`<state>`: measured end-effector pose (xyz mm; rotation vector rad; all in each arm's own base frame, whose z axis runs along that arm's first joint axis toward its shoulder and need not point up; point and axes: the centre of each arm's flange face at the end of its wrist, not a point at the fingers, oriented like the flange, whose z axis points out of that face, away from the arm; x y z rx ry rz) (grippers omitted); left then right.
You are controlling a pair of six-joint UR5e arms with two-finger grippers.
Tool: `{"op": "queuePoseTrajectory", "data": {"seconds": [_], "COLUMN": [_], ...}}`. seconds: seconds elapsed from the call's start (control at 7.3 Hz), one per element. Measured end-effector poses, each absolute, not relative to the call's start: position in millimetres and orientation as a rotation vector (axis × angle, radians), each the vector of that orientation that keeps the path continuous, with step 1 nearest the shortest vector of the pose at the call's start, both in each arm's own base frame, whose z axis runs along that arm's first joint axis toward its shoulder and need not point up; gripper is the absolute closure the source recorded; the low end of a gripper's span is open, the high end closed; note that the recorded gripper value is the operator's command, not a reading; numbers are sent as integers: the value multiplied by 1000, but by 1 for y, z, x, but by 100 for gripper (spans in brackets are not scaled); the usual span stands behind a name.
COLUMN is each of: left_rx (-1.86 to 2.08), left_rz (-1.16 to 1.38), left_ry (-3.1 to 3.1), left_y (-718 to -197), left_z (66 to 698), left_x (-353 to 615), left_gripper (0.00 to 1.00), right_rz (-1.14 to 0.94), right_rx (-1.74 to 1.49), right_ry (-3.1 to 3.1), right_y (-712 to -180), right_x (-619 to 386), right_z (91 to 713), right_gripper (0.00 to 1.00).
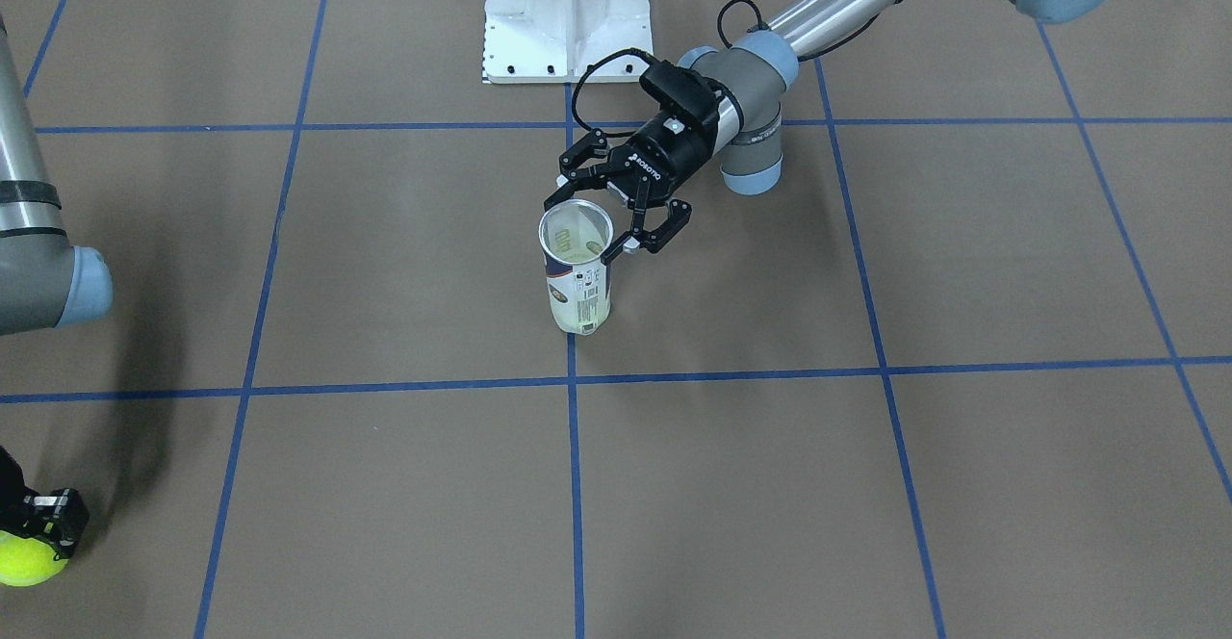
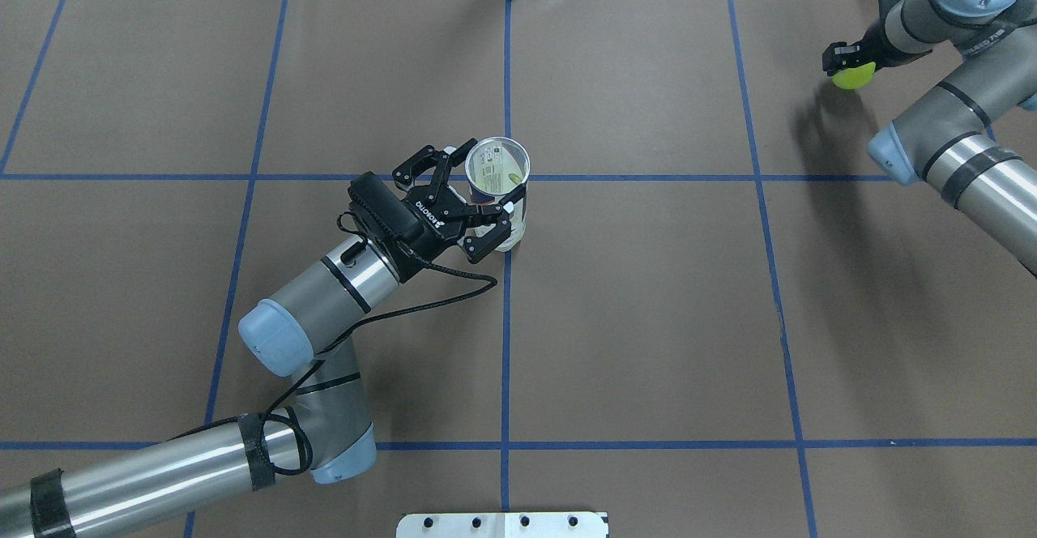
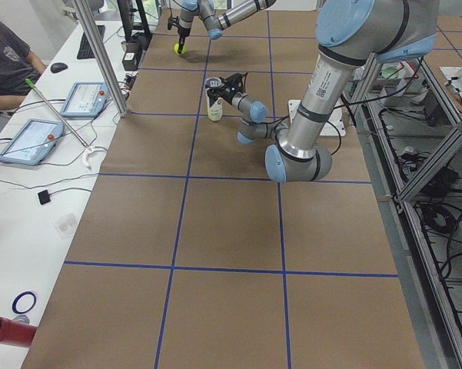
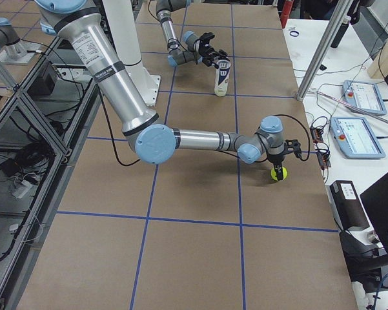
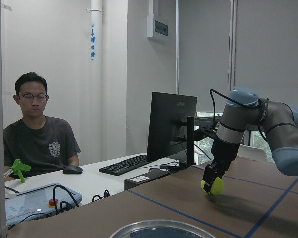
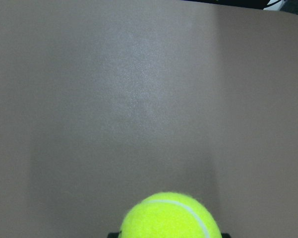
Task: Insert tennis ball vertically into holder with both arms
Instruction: 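Lower the right gripper and close it on the second yellow ball, then lift the ball and carry it with the right gripper toward the can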
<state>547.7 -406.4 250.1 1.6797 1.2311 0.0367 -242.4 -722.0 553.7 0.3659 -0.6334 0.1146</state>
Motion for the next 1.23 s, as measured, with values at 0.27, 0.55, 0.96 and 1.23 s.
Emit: {"op": "queuePoseTrajectory", "data": {"seconds": [0.27,0.55,0.96,1.23], "left_rx": [1679,1680,1667,1661], "left_rz": [37,34,15,9], "left_ry": [1234,1237,1261,1266], "left_y": [-406,-405,-405,-406], "left_z": [250,250,249,250], "left_x": [548,548,547,546], "left_gripper": [13,13,13,14], "right_rz": [128,194,277,306], "right_rx": [375,326,244,203], "right_ry": [-658,-742,-835,-870], "right_y": [-721,-692,-630,-597], "right_x": [-238,-245,-274,-293], "right_z": [483,399,302,264], "right_gripper": [100,100,100,100]}}
